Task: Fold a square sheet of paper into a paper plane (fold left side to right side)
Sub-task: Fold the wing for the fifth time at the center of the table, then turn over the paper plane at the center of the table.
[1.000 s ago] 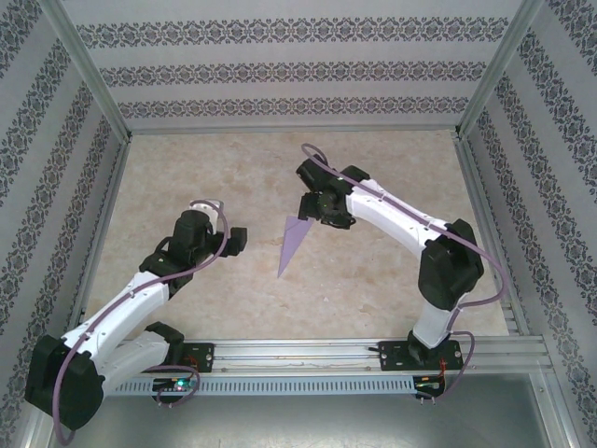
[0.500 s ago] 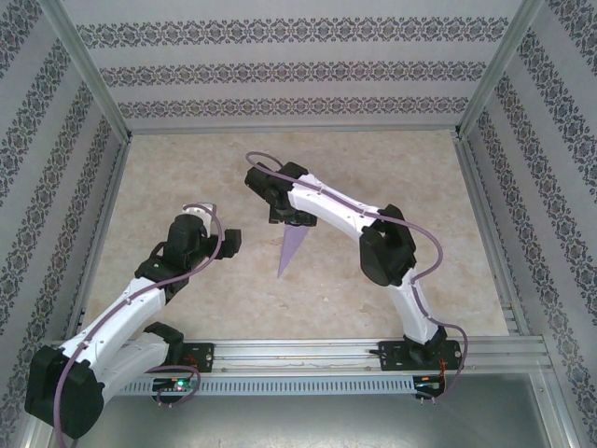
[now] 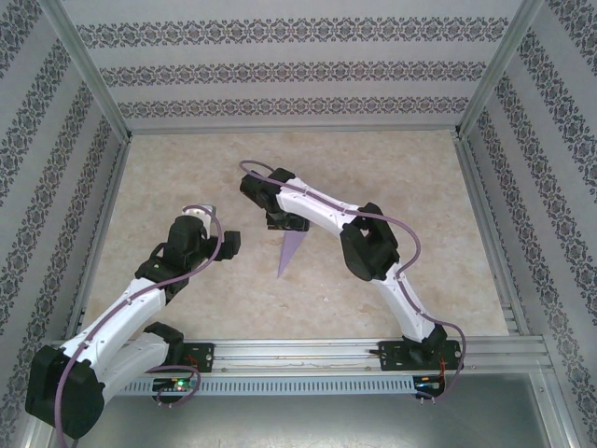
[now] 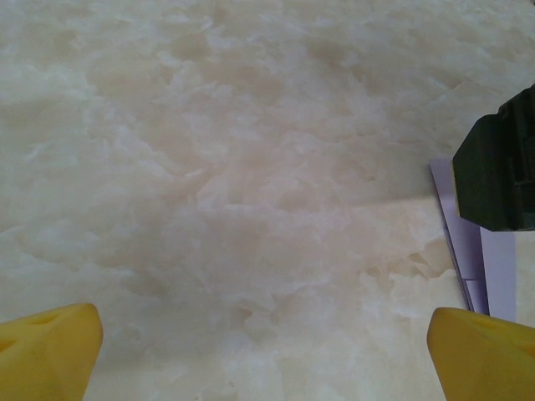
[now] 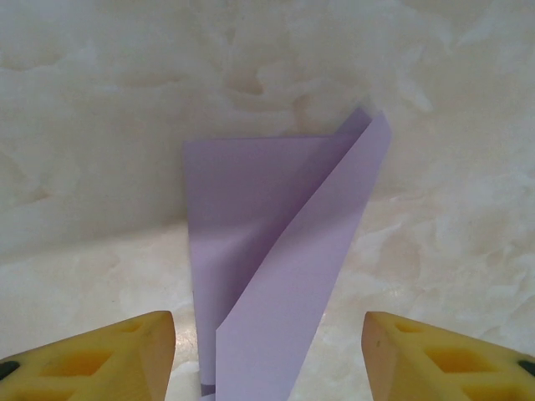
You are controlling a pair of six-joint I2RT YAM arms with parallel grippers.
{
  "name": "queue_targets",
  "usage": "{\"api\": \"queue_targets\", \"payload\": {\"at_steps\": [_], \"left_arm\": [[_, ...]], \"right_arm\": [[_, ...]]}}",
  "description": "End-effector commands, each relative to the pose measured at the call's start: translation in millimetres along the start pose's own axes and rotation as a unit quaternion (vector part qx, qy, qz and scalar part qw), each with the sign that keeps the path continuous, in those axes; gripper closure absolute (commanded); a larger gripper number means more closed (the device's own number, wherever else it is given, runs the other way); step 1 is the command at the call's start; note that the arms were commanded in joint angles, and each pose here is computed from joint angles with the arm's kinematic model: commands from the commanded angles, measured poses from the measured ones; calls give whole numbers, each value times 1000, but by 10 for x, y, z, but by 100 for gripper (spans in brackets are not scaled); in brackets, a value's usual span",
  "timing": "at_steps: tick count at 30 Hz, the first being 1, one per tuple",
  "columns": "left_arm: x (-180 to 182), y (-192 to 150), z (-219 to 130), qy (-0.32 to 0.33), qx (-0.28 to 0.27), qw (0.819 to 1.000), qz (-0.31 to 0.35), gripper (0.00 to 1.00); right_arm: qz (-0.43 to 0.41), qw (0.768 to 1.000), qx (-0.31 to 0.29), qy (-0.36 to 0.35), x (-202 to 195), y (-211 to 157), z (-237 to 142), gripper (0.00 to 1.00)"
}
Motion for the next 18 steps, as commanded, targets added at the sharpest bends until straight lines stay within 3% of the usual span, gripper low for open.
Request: {"api": "queue_targets", "payload": {"at_steps": [1, 18], "left_arm": [[52, -84, -1, 12, 14, 1000, -10, 0], [61, -120, -6, 14, 22, 1000, -10, 0]], "right_arm": [[5, 1000, 13, -1, 60, -110, 94, 42], [16, 999, 34, -11, 39, -256, 260, 57]]}}
Point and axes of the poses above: each hand's point on the last joint's axis, 136 mm out from that joint toward the fingers, its own z axis out along the fingers, its own x axis along the line the jaws close on, y = z × x, the point moved 8 cm from there along -z, back along the fingers, and after that the axes turned 6 degrees about z, right-handed, at the moved point
